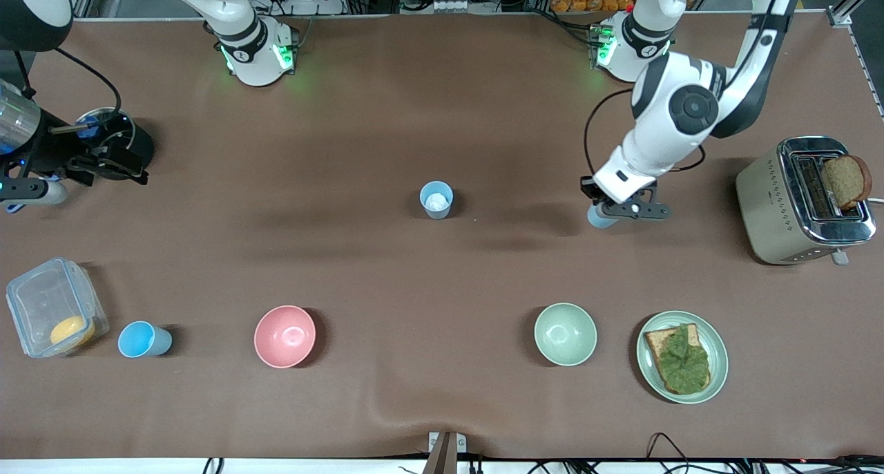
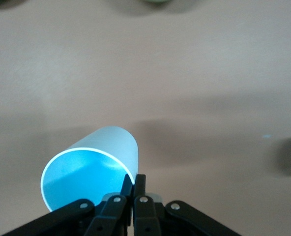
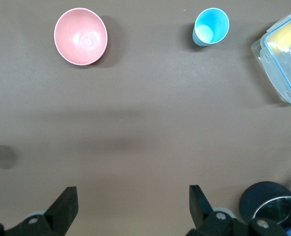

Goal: Stack blue cups with both arms
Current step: 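Lift the blue cup and carry it over the placed cup with the left gripper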

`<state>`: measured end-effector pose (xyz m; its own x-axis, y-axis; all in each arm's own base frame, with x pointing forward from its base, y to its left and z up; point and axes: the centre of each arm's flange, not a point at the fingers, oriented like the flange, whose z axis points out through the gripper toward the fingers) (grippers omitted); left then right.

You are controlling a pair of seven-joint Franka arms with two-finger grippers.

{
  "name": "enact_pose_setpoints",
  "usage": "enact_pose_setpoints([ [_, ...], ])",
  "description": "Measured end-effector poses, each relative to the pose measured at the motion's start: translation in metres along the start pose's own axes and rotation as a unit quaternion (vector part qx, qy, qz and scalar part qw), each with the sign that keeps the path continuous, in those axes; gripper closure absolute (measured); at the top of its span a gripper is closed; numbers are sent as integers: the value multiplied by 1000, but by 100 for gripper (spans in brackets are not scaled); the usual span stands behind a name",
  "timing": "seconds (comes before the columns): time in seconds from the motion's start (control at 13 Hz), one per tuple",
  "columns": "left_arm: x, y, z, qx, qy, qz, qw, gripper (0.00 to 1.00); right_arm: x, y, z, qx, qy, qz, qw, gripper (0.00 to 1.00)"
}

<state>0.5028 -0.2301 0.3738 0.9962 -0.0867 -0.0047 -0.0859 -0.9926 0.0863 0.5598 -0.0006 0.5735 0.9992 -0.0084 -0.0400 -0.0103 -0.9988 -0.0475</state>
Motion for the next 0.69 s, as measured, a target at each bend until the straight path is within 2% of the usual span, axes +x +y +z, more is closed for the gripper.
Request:
enact_pose_setpoints([
  [0.31, -9, 93, -33, -17, 8, 30, 999, 97, 0, 0, 0, 0, 0, 0, 1000, 0],
  [0.69, -28, 194, -26, -24, -11, 43, 999, 97, 0, 0, 1, 0, -1, 0, 1000, 0],
])
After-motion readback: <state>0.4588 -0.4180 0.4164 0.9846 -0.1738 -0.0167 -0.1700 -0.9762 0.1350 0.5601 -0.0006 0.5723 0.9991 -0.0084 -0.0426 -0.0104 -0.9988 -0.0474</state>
